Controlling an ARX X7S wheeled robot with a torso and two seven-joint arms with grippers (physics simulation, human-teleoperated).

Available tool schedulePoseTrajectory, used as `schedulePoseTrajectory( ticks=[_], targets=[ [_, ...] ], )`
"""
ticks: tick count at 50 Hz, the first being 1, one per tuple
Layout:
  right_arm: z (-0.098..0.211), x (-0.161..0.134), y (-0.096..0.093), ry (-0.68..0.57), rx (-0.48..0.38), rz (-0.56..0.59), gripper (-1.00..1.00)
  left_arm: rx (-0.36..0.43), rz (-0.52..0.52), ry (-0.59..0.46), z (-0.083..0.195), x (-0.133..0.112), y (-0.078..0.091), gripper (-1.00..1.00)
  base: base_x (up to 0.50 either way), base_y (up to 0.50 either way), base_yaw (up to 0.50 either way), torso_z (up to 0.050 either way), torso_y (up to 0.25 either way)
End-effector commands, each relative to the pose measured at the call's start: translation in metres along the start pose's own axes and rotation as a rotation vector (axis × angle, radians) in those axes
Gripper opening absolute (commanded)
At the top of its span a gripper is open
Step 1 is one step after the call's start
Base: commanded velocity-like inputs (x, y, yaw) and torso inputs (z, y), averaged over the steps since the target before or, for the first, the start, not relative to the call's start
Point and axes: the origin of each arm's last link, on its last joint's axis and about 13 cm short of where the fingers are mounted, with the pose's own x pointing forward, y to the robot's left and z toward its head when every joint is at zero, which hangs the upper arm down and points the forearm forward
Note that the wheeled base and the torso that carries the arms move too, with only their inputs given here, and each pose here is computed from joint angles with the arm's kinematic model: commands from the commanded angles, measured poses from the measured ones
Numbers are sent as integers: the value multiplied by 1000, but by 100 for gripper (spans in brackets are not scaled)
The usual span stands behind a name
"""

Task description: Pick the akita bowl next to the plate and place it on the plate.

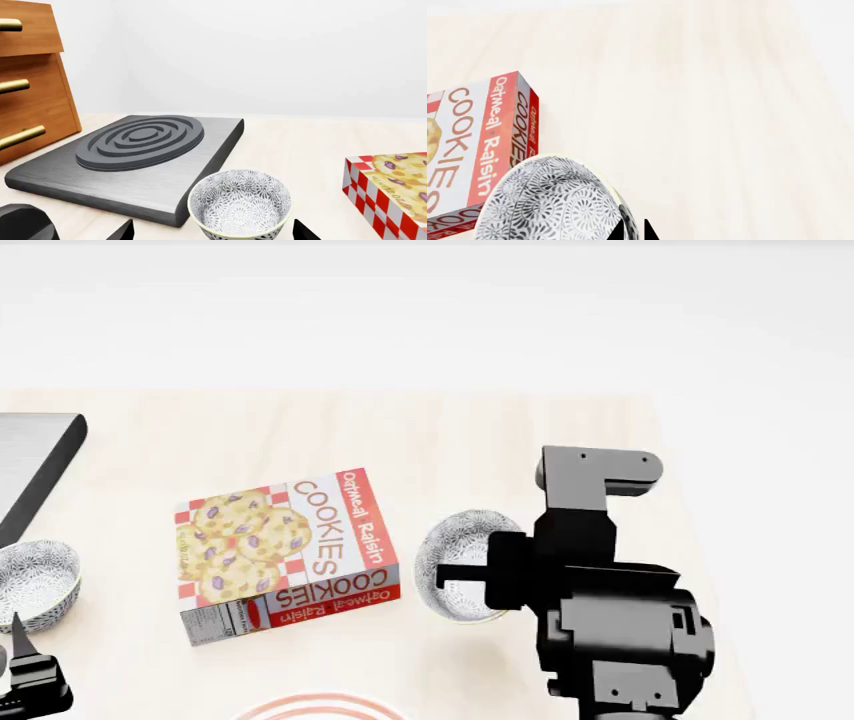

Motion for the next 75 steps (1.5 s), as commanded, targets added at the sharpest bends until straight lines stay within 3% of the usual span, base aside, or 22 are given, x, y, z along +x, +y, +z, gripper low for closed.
schedulePoseTrajectory(
  ticks=[1,11,18,25,30,48,75],
  targets=[
    [16,-28,7,-77,-51,-10,-100,-1,-1,1,-1,1,0,100,0,0,0,0,0],
    [26,-64,20,-120,-56,37,-100,-1,-1,0,0,0,0,100,0,0,0,0,1],
    [33,-96,32,-127,-44,195,-100,0,-1,-1,-1,0,0,100,0,0,0,0,0],
    [24,-104,36,-84,-64,285,-100,1,0,-2,1,-1,1,100,0,0,0,0,0],
    [21,-109,35,-48,-21,351,-100,2,0,-3,0,-1,0,100,0,0,0,0,0],
    [-3,-99,37,41,-3,439,-100,3,2,-4,0,0,1,100,0,0,0,0,1],
    [-27,-86,38,137,24,484,-100,3,1,-4,-1,0,0,100,0,0,0,0,0]
  ],
)
